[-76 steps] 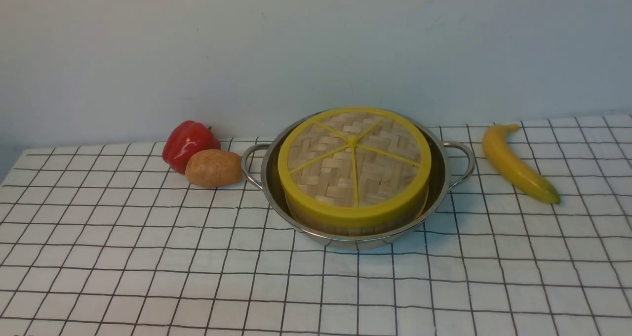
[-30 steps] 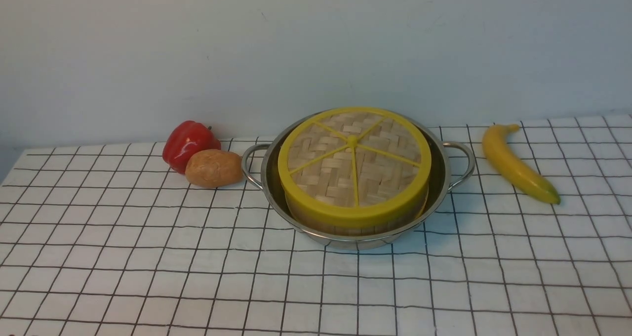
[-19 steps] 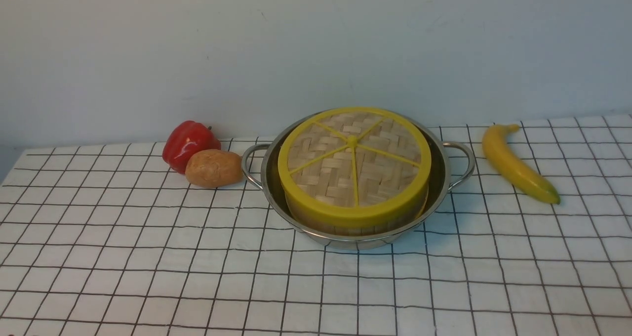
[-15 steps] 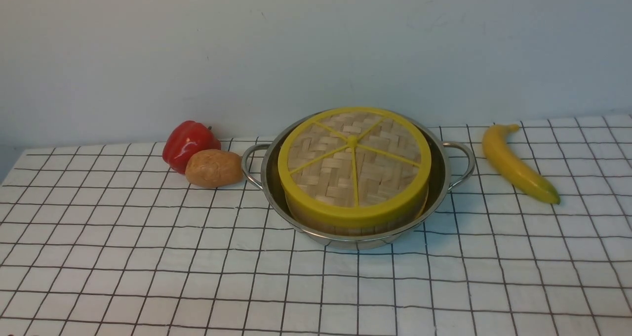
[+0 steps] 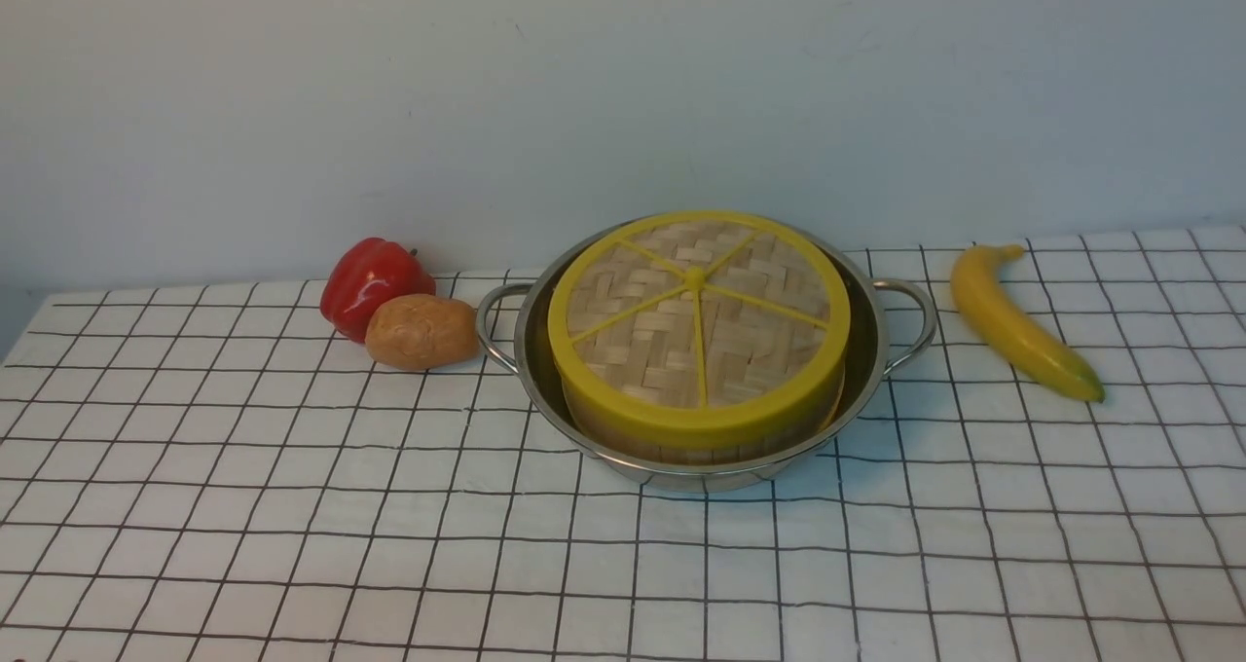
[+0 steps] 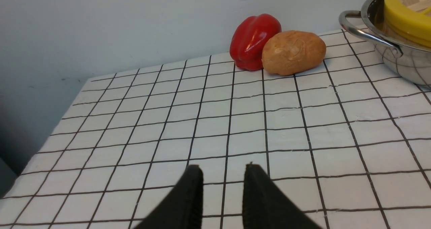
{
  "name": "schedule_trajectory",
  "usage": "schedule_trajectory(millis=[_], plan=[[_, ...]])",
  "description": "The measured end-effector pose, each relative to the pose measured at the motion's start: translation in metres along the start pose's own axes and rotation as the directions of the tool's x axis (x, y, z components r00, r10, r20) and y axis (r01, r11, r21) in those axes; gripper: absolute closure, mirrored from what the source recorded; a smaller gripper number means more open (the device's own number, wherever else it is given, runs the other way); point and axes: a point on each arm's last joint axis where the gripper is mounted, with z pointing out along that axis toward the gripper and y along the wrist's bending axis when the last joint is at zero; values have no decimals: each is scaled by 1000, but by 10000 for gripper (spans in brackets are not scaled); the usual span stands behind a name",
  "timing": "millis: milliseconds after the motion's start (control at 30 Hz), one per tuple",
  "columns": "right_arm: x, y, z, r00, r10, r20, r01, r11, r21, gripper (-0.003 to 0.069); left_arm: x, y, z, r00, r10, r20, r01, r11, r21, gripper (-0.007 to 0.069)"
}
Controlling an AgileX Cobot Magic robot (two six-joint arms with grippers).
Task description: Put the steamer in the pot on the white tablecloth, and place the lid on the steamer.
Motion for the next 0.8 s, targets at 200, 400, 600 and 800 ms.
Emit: schedule_trajectory(millis=[200, 400, 600, 800], plan=[[0, 0, 0, 1000, 1, 0, -1, 1000, 0, 419, 0, 0, 0, 1000, 0, 0, 0, 1000, 0, 455], [0, 0, 0, 1000, 1, 0, -1, 1000, 0, 419, 0, 0, 0, 1000, 0, 0, 0, 1000, 0, 442], [0, 0, 0, 1000, 1, 0, -1, 1000, 0, 419, 0, 0, 0, 1000, 0, 0, 0, 1000, 0, 432], [0, 0, 0, 1000, 1, 0, -1, 1000, 0, 419, 0, 0, 0, 1000, 0, 0, 0, 1000, 0, 417]])
